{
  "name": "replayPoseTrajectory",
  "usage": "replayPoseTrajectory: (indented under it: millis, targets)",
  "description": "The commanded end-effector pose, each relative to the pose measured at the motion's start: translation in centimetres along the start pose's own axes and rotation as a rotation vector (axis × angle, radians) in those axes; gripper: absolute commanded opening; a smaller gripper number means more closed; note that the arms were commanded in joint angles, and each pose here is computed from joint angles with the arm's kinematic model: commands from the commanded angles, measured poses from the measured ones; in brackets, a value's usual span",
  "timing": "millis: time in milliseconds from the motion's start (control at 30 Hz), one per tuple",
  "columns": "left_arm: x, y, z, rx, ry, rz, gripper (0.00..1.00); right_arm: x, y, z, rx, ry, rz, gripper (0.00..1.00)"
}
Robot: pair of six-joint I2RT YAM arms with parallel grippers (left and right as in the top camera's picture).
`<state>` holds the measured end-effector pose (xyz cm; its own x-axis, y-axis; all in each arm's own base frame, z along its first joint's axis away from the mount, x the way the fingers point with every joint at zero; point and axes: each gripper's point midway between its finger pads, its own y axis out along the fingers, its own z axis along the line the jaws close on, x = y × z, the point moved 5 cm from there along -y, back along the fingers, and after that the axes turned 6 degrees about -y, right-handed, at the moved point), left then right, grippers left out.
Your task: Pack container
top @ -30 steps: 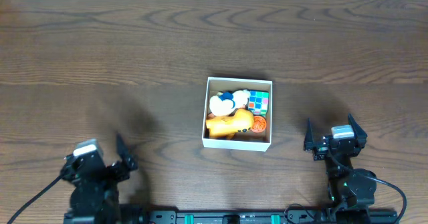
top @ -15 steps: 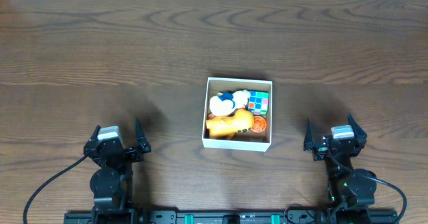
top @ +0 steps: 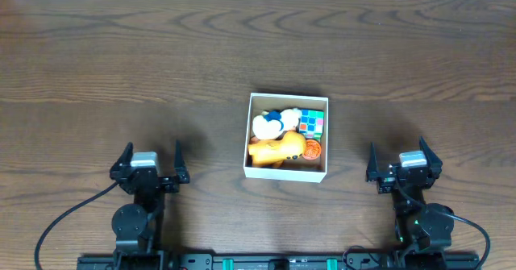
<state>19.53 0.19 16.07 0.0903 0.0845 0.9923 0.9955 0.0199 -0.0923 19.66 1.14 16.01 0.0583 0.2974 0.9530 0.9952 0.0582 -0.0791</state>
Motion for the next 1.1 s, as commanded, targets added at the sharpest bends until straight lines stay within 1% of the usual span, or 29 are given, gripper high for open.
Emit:
replayPoseTrajectory:
  millis: [0,33,167,1067]
  targets:
    - [-1.29,0.07,-0.18,-0.019,0.030,0.045,0.98,0.02,-0.03,0.22,0.012,-0.014,-0.004,0.99]
    - [-1.65,0.06,-0.07,-0.010,-0.001,0.063,0.98,0.02,-0.03,0.22,0.012,-0.014,-0.004,0.99]
    - [-1.59,0.06,-0.10,-0.011,-0.060,0.061,0.98,0.02,-0.03,0.22,0.012,-0.014,-0.004,0.99]
    - [-1.60,0.07,-0.10,-0.010,-0.060,0.061,0.98,0.02,-0.03,0.22,0.012,-0.014,-0.004,0.99]
